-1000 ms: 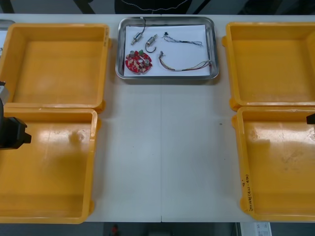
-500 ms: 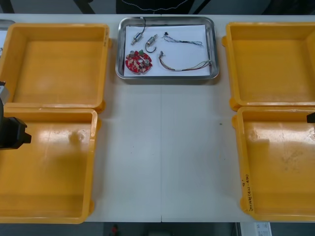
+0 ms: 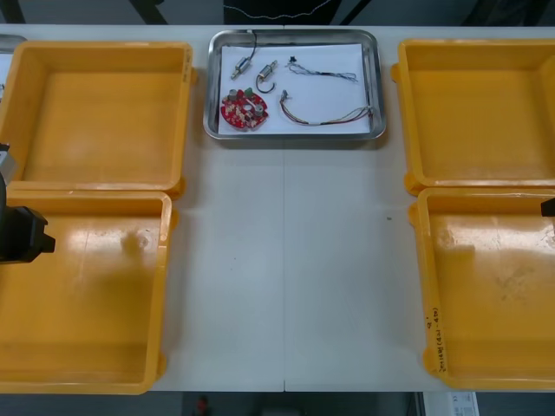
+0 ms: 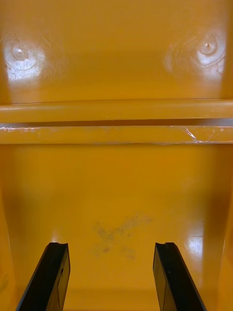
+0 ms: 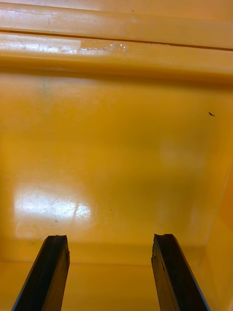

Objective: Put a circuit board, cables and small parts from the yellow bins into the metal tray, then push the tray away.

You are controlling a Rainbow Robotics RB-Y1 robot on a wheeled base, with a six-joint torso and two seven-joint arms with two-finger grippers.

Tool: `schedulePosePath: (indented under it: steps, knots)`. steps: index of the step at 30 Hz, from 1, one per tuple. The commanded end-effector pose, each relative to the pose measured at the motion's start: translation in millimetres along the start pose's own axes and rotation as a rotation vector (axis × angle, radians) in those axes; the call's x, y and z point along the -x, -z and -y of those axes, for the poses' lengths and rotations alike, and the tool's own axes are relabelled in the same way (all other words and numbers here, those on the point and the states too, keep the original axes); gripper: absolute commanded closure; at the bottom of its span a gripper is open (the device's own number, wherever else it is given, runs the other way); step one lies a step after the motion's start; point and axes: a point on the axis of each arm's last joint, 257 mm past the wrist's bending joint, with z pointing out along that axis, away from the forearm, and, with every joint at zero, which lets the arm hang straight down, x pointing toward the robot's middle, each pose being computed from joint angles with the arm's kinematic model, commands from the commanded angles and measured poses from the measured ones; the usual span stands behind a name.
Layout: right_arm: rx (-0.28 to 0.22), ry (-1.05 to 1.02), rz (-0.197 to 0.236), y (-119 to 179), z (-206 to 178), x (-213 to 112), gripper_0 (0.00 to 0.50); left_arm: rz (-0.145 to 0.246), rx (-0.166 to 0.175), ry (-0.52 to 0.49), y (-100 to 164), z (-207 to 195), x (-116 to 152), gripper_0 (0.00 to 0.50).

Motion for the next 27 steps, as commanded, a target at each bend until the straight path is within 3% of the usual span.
schedulePosePath:
  steps: [1, 27]
  knots:
    - [-0.042, -0.017, 0.061, 23.8, 13.5, 18.6, 0.000, 0.020, 0.044, -0.114, 12.2, -14.4, 2.3, 0.000]
    - [-0.042, -0.017, 0.061, 23.8, 13.5, 18.6, 0.000, 0.020, 0.044, -0.114, 12.2, -14.4, 2.3, 0.000]
